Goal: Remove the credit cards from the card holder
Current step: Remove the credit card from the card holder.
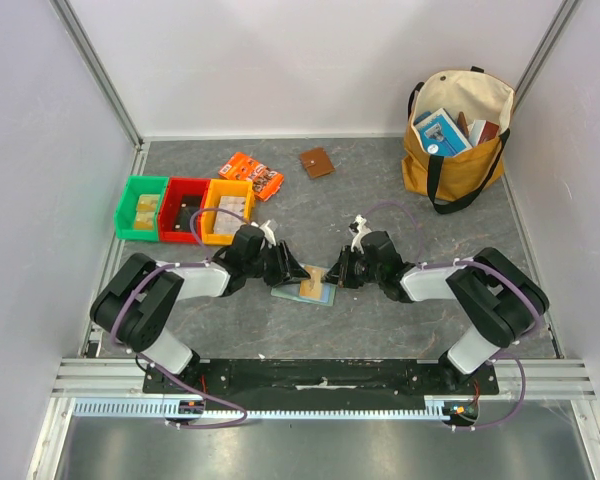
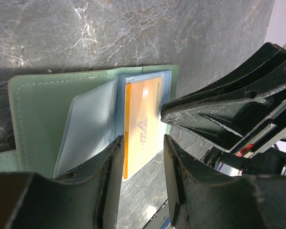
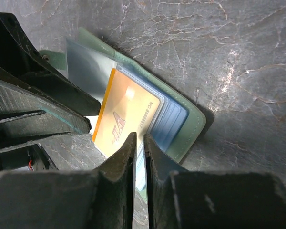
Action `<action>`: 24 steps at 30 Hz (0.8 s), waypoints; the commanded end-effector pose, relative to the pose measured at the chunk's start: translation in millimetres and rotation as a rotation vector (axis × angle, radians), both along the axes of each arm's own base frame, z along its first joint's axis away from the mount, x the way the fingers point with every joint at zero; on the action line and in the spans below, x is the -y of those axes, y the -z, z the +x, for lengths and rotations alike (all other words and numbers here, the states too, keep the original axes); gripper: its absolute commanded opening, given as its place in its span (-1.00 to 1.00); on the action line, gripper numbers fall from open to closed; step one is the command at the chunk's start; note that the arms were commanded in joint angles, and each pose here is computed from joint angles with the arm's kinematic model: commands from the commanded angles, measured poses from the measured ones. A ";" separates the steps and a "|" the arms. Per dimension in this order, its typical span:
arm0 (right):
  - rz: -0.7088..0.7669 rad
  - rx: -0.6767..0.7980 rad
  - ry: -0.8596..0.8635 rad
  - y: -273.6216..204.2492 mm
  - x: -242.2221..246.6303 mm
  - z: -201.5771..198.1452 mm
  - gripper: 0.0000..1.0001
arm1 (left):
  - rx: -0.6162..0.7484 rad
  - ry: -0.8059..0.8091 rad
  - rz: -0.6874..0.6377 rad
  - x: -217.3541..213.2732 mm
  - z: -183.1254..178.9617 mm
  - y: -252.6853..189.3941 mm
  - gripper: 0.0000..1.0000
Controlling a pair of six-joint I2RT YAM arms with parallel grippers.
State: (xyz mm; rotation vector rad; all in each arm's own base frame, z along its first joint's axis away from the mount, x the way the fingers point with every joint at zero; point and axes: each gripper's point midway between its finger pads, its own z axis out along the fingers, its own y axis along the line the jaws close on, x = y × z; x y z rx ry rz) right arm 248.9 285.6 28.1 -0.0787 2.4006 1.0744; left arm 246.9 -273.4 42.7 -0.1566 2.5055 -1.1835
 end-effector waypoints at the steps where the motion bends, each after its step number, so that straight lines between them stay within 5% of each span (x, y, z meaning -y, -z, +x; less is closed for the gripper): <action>1: 0.029 0.008 -0.010 0.6 -4.1 0.7 -0.67 | -0.008 0.015 -0.071 8.3 -2.7 -8.0 -0.11; 24: 0.007 -0.036 -0.037 25.9 -2.9 -7.2 -0.67 | -0.046 -0.055 -0.092 1.4 -6.0 -10.6 -0.30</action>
